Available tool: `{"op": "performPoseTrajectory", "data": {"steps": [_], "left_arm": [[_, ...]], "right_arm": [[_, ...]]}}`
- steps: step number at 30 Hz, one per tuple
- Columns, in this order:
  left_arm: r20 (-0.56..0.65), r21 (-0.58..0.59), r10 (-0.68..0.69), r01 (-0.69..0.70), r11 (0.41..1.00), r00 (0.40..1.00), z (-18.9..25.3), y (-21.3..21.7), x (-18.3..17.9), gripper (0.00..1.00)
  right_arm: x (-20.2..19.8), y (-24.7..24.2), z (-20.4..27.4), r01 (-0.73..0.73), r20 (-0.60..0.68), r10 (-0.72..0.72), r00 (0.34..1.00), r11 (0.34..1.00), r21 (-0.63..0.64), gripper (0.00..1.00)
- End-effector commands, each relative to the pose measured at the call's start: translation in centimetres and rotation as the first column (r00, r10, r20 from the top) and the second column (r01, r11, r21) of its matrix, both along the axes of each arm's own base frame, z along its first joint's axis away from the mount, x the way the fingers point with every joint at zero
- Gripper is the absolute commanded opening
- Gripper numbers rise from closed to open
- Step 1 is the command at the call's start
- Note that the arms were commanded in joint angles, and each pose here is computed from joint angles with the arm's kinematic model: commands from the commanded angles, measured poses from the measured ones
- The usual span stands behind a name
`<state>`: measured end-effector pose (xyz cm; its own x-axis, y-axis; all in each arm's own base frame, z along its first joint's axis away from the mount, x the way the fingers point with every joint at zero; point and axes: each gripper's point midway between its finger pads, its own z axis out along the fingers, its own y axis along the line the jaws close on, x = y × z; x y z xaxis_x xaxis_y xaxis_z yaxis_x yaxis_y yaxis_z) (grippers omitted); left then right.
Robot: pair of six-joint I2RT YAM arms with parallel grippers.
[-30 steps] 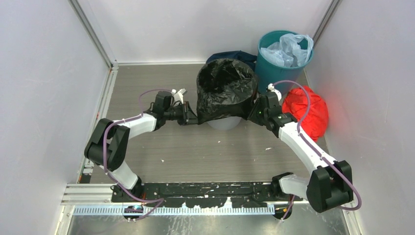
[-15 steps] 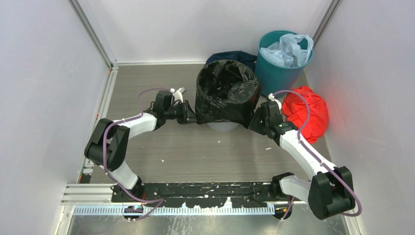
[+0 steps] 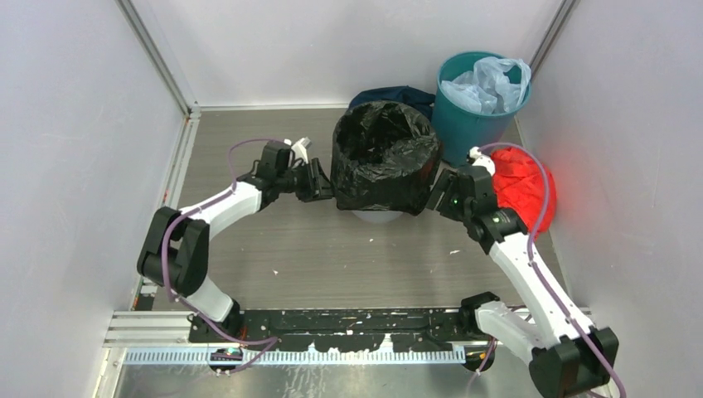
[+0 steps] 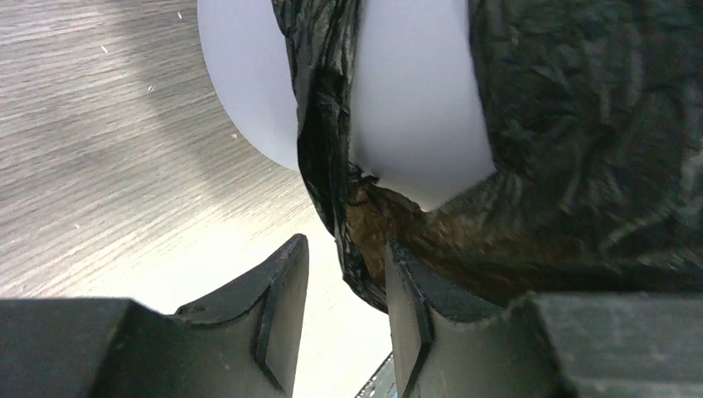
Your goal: Put the trash bags into the trash bin
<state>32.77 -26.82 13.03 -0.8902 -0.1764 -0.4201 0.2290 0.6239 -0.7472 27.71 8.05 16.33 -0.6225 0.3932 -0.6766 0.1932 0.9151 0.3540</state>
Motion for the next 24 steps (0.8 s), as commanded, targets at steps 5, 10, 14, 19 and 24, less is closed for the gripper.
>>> {"op": "performPoseTrajectory", "data": {"steps": [5,10,14,19,24], "left_arm": [[0.140,0.015,0.078,-0.081,0.997,0.987,5.5,2.3,-1.9,0.41],[0.187,0.018,0.140,-0.145,0.989,0.972,7.2,4.3,-3.9,0.52],[0.205,-0.021,0.152,-0.151,0.988,0.967,8.8,4.8,-5.8,0.76],[0.201,-0.065,0.151,-0.141,0.988,0.968,10.2,5.0,-8.2,1.00],[0.210,-0.086,0.089,-0.072,0.994,0.974,10.8,4.3,-11.2,1.00]], "right_arm": [[-3.8,-2.6,4.7,0.049,0.153,-0.046,0.987,0.999,-0.017,0.71],[-6.9,-0.9,6.7,-0.027,0.231,-0.007,0.973,0.990,0.140,0.87],[-8.7,2.8,9.4,-0.171,0.272,0.077,0.959,0.924,0.342,0.90],[-10.8,5.7,11.9,-0.325,0.305,0.199,0.931,0.831,0.451,1.00],[-12.7,5.8,11.8,-0.370,0.227,0.303,0.926,0.849,0.377,1.00]]}}
